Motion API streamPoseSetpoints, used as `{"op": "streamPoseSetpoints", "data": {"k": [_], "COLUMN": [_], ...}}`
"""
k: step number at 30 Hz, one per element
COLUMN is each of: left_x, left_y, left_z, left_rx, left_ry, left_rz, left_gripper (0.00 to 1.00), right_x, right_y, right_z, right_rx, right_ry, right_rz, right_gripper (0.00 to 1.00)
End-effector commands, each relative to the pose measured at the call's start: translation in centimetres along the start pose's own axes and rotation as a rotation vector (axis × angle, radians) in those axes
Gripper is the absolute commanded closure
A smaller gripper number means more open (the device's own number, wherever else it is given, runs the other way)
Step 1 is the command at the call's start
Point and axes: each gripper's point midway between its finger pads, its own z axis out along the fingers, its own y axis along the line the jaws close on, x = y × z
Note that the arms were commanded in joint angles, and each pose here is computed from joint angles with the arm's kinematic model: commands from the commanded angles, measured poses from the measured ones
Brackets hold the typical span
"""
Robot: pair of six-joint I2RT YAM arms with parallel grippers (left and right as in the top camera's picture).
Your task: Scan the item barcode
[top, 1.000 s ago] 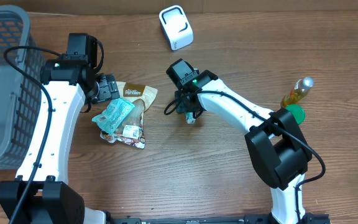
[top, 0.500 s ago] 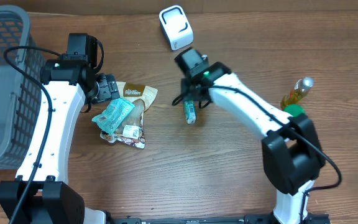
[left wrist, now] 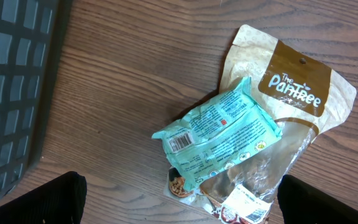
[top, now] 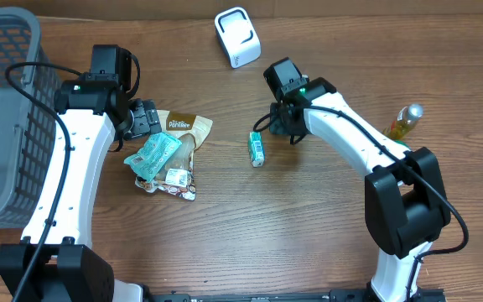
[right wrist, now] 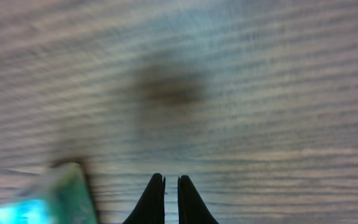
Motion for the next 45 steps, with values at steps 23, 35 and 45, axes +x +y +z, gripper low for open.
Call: {"op": "streamPoseSetpoints", "data": {"k": [23,35,45], "left_x": [-0.2,-0.2,-0.2], "left_y": [-0.1,-0.1,-0.1], "left_z": [-0.1,-0.1,-0.1], "left_rx": [0.001,0.001,0.001], "left_ry": [-0.006,-0.006,-0.006], "left_rz": [-0.008,-0.008,-0.008], "left_gripper": [0.00,0.01,0.00], "right_x": [5.8,5.9,5.4], "right_y": [6.8,7.4,8.6], "right_z": [0.4,0.2,0.1], "right_rx": [-0.438,-0.466,-0.490], "right_ry": [0.226,0.231,0.187], "right_rz": [-0.137,-0.139,-0.167], "right_gripper": [0.96,0.96,0.55]}}
